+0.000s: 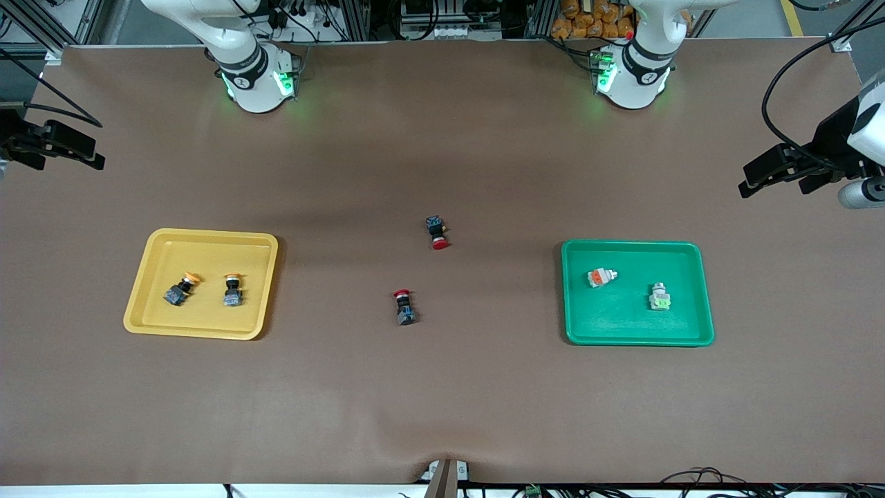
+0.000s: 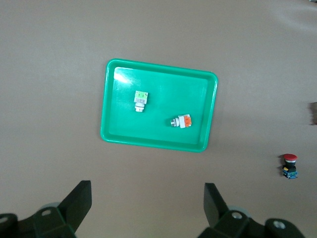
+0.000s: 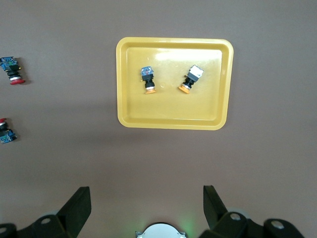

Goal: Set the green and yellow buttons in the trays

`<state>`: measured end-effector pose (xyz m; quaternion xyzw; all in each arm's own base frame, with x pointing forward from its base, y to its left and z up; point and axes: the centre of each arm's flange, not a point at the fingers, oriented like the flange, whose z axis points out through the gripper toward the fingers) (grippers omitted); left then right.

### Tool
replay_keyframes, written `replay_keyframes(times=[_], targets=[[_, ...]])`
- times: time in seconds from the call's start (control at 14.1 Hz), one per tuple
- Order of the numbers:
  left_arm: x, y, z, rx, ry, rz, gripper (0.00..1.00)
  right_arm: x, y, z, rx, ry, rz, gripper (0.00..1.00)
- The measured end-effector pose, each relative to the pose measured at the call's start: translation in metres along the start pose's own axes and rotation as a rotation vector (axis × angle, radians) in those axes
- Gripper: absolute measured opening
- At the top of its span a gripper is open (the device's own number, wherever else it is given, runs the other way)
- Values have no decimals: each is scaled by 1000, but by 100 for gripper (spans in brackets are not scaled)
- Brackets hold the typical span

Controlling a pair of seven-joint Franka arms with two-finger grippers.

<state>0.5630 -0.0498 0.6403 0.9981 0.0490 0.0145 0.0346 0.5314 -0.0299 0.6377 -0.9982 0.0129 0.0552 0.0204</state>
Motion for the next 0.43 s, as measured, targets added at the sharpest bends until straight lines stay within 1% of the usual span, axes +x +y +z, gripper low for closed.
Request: replay_keyframes(times=[0.43], targets=[[1, -6, 0, 1, -1, -11, 100, 0, 0, 0, 0, 0, -1, 100]])
